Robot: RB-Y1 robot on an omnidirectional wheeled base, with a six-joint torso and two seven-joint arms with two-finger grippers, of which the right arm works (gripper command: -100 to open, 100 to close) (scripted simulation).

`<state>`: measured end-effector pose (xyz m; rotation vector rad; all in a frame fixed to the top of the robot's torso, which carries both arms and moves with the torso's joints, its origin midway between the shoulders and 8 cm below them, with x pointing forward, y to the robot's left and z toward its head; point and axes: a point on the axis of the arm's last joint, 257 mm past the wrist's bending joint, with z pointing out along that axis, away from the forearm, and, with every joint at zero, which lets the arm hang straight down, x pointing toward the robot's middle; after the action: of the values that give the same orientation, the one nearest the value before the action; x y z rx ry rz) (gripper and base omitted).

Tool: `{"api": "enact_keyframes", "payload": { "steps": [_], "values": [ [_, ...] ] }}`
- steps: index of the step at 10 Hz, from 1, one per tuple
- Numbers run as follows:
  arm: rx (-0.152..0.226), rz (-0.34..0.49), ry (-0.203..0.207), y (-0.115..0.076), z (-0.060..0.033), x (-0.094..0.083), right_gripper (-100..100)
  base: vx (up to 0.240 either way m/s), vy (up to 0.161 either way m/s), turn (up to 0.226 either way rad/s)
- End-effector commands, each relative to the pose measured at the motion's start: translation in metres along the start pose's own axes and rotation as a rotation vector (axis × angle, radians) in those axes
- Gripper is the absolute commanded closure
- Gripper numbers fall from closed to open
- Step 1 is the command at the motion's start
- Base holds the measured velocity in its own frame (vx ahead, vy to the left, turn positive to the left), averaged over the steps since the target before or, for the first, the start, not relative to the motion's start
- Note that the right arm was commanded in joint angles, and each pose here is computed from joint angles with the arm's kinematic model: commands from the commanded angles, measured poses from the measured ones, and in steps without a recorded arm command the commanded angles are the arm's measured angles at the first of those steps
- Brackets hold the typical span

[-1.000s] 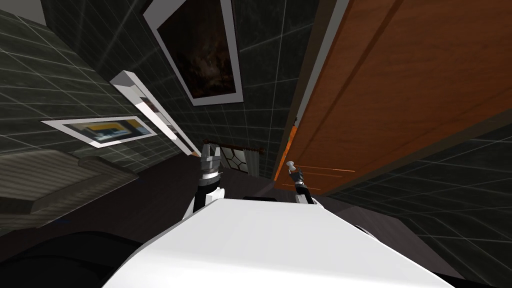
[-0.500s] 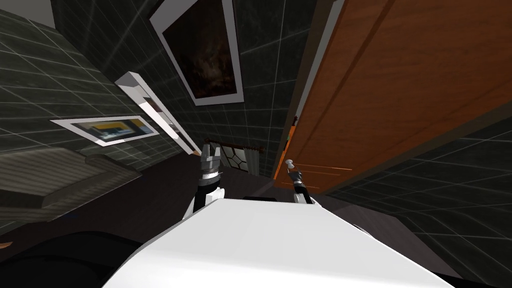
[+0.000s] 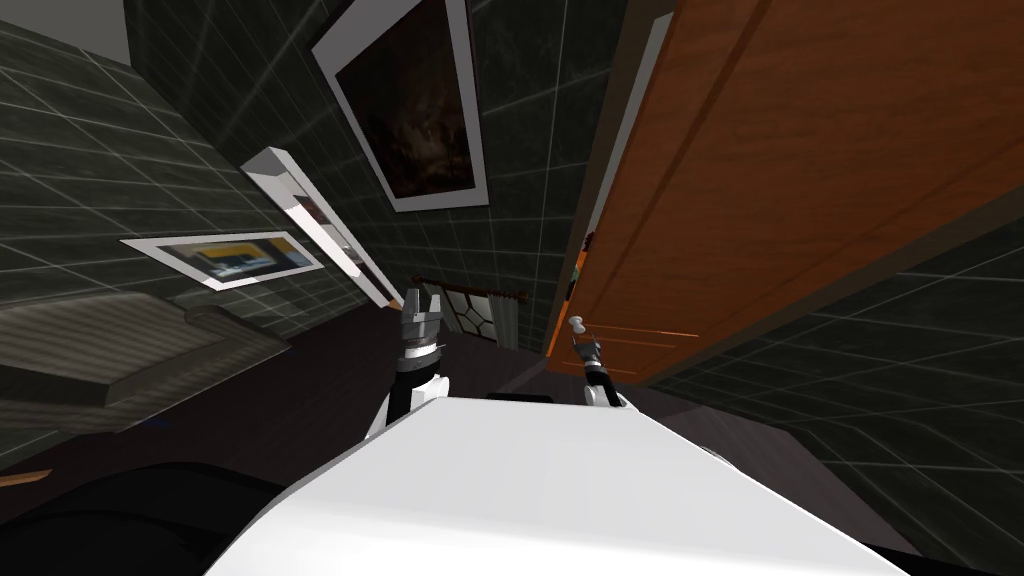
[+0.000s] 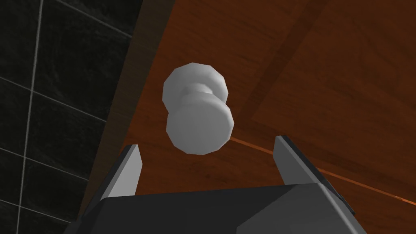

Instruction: Pull the door open

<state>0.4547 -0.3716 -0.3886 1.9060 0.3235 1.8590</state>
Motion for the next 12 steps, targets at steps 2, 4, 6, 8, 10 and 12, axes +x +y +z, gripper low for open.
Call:
{"api": "enact_keyframes", "payload": {
  "steps": [2,4,6,8,10,12],
  "values": [
    [-0.001,0.068,-0.001,-0.003,0.0009,0.001,-100,-0.043,-0.013,0.010],
    [-0.001,0.159,-0.005,-0.010,0.0023,0.004,-100,-0.055,-0.014,0.016],
    [-0.001,0.225,-0.006,-0.013,0.0029,0.005,-100,-0.054,-0.017,0.007],
    [-0.001,0.279,-0.008,-0.015,0.0034,0.006,-100,-0.056,-0.020,0.013],
    [-0.001,0.362,-0.011,-0.020,0.0043,0.008,-100,-0.048,-0.015,0.010],
    [-0.001,0.406,-0.012,-0.022,0.0047,0.009,-100,-0.037,-0.012,0.005]
  ]
}}
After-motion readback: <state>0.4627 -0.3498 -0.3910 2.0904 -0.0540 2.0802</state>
